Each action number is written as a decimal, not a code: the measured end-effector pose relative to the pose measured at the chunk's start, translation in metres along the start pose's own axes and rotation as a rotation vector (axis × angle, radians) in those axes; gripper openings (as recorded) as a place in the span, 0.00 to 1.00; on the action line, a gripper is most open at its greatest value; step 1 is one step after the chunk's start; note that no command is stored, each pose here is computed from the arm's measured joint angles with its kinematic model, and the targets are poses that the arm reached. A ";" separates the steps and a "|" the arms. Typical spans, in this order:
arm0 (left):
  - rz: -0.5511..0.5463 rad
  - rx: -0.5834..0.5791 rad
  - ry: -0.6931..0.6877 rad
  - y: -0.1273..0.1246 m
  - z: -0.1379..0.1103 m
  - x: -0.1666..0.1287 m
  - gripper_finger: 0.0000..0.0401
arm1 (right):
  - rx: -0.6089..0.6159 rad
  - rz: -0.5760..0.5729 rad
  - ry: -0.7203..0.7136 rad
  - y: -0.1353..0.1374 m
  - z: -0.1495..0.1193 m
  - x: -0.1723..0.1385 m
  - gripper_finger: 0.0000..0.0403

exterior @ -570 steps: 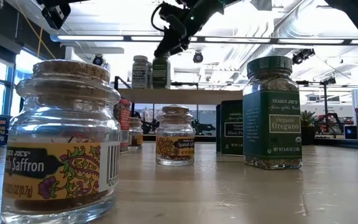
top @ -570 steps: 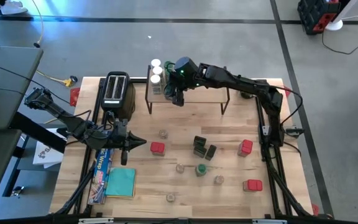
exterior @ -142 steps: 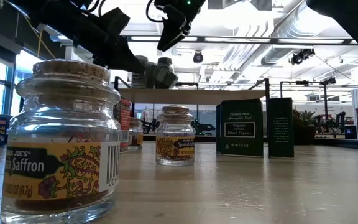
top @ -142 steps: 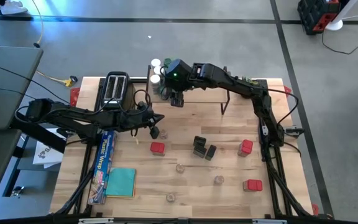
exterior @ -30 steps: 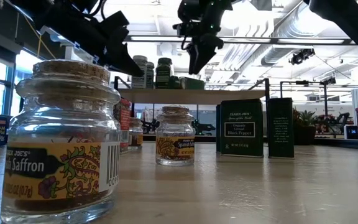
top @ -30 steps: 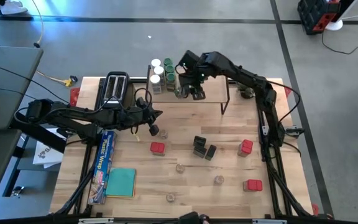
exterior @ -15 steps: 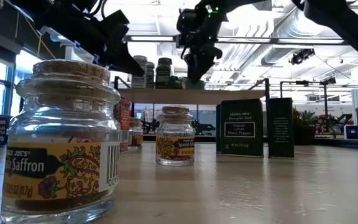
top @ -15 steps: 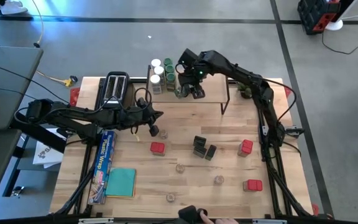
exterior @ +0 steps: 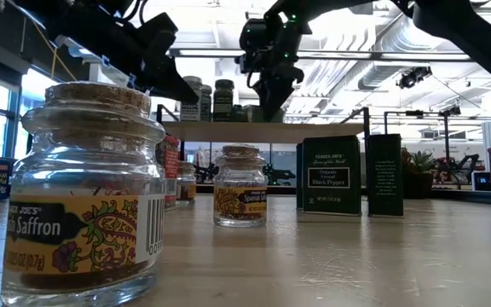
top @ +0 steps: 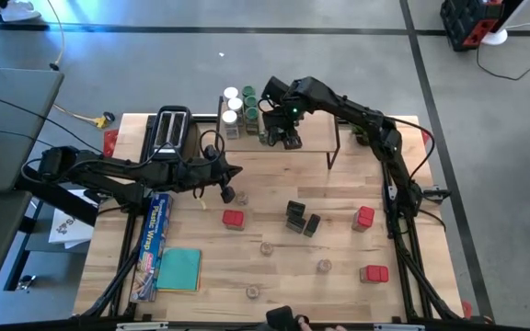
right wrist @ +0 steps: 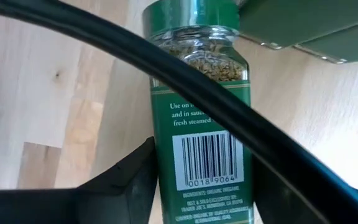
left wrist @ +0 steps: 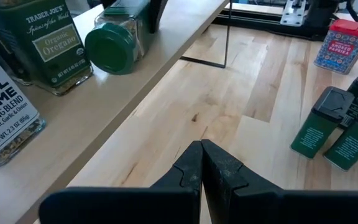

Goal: Shelf spices
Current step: Put the green seasoning bottle on the shelf aligned with the other green seasoning bottle

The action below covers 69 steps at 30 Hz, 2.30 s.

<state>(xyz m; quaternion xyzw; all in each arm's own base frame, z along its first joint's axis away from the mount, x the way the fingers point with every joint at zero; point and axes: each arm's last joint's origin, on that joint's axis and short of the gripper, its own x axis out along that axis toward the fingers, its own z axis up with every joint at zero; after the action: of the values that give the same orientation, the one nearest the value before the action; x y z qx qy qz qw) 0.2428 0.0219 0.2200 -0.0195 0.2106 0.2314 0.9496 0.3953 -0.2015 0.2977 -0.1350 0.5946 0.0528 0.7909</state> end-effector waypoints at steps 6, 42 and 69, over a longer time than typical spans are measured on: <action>0.010 0.055 -0.023 -0.011 0.000 -0.005 0.00 | 0.015 0.013 -0.006 0.007 0.004 -0.003 0.47; -0.350 0.725 -0.400 -0.099 0.032 -0.066 0.71 | -0.031 0.656 -0.541 0.179 0.044 -0.005 0.47; -0.370 0.883 -0.338 -0.120 0.043 -0.048 0.73 | -0.076 0.658 -0.607 0.181 0.041 -0.003 0.47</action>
<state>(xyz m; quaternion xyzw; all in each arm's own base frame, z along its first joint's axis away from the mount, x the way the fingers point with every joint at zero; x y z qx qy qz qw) 0.2747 -0.0998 0.2719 0.3845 0.1248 -0.0517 0.9132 0.3886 -0.0160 0.2836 0.0540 0.3446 0.3606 0.8650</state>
